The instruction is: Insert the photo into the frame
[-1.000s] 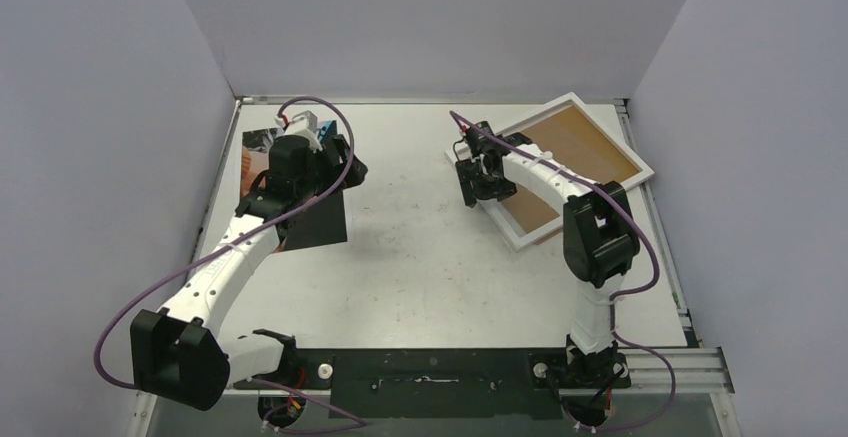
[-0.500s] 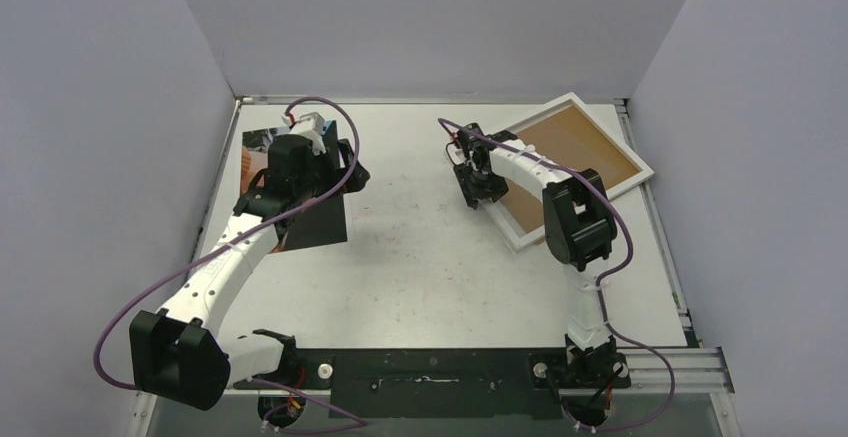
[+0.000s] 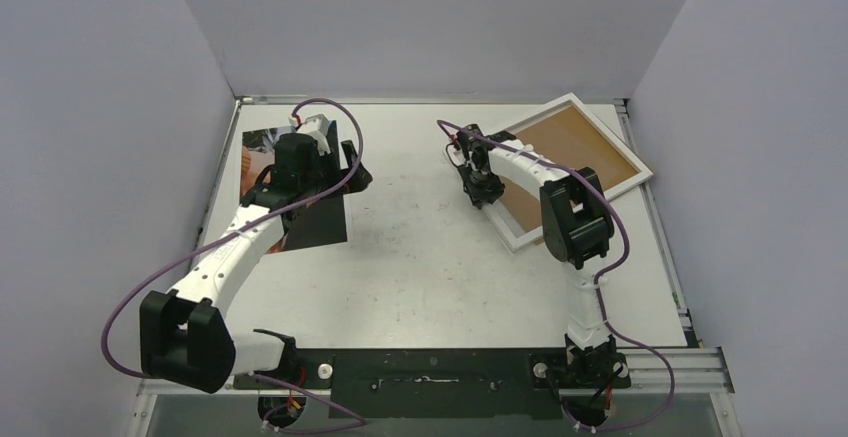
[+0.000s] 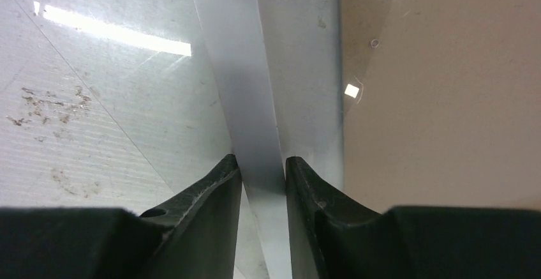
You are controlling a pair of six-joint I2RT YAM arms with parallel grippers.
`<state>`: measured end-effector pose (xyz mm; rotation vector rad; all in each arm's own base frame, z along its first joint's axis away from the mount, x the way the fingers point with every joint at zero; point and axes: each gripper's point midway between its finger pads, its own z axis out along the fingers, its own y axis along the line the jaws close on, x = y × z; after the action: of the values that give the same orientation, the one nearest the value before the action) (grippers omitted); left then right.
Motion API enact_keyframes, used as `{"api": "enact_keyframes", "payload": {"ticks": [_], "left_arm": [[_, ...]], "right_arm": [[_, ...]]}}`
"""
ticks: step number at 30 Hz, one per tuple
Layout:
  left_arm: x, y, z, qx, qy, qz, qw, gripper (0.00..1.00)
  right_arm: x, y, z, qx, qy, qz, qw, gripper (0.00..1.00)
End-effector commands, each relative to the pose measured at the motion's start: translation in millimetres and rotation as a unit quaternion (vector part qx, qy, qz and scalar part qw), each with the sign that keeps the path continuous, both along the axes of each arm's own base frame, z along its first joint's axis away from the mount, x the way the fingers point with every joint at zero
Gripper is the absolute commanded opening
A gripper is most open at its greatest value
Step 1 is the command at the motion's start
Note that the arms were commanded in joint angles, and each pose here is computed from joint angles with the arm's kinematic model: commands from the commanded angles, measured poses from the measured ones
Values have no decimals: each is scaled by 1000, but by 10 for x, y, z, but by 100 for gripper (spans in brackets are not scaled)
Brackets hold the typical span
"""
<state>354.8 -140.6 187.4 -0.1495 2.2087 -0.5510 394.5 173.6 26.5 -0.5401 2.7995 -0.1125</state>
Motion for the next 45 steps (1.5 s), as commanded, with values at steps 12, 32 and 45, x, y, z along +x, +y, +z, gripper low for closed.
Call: {"api": "enact_keyframes", "payload": {"ticks": [12,32,45], "left_arm": [[258,-214,407,-53,-53,-22,997,97],[628,-873,302,-202,6,-76,976,97],[1025,-1441,-107,-293,50,-137,945,97]], "right_arm": [[211,234,1038,82,-112,5,990,0],[-327,707,1376,180,-143,31,973,0],[-325,792,1345,198,-142,34,969,0]]}}
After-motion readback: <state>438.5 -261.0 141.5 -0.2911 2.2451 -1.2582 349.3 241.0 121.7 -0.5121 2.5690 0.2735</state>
